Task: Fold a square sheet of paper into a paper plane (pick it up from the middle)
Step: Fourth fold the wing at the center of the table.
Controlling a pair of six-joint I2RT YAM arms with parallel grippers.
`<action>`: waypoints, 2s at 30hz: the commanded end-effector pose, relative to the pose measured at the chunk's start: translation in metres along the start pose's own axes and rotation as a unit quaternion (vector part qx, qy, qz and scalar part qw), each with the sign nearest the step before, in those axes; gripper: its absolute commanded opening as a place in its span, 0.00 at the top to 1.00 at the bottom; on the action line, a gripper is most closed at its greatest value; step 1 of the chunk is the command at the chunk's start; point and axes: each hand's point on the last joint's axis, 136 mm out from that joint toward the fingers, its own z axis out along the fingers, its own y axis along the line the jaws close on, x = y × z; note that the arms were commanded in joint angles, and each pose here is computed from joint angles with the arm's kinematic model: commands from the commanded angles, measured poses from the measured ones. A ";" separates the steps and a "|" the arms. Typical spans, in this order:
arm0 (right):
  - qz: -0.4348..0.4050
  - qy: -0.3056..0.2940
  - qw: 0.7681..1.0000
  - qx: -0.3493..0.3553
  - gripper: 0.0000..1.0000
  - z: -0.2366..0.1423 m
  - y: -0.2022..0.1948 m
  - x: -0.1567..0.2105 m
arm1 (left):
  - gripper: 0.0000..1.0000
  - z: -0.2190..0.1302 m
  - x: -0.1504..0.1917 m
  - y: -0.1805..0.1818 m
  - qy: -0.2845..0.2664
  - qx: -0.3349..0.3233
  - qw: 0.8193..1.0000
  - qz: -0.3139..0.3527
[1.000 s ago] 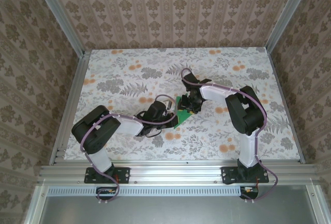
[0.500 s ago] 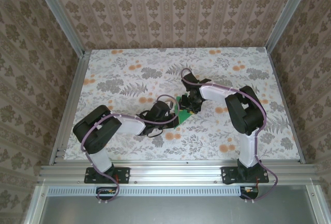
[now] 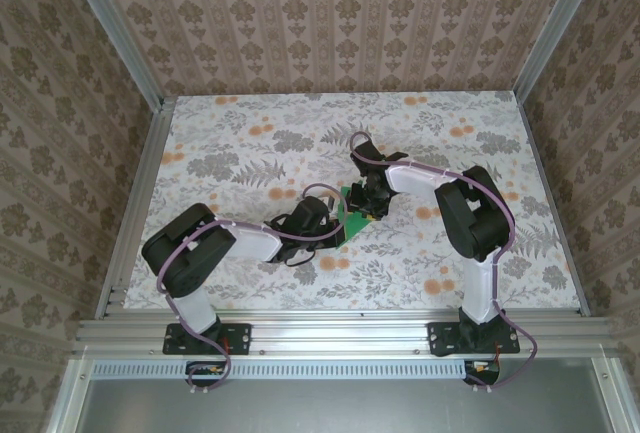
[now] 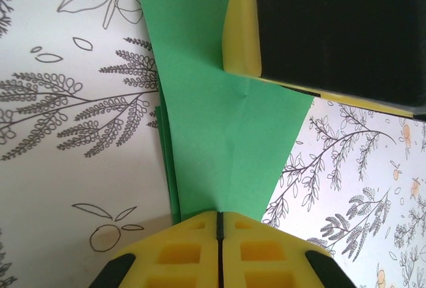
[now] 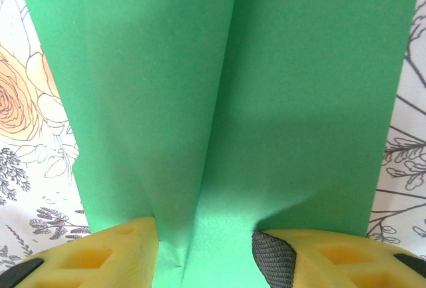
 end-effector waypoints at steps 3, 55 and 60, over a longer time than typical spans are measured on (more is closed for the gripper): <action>0.021 0.069 0.970 0.233 0.48 0.076 -0.130 0.045 | 0.91 -0.003 0.004 0.010 0.003 -0.024 1.000 -0.001; 0.050 0.074 0.972 0.218 0.46 0.077 -0.128 0.046 | 0.72 -0.026 -0.025 -0.012 -0.044 -0.016 0.999 0.003; 0.054 0.075 0.976 0.198 0.46 0.073 -0.121 0.045 | 0.70 -0.014 -0.030 -0.012 -0.031 0.013 0.999 -0.018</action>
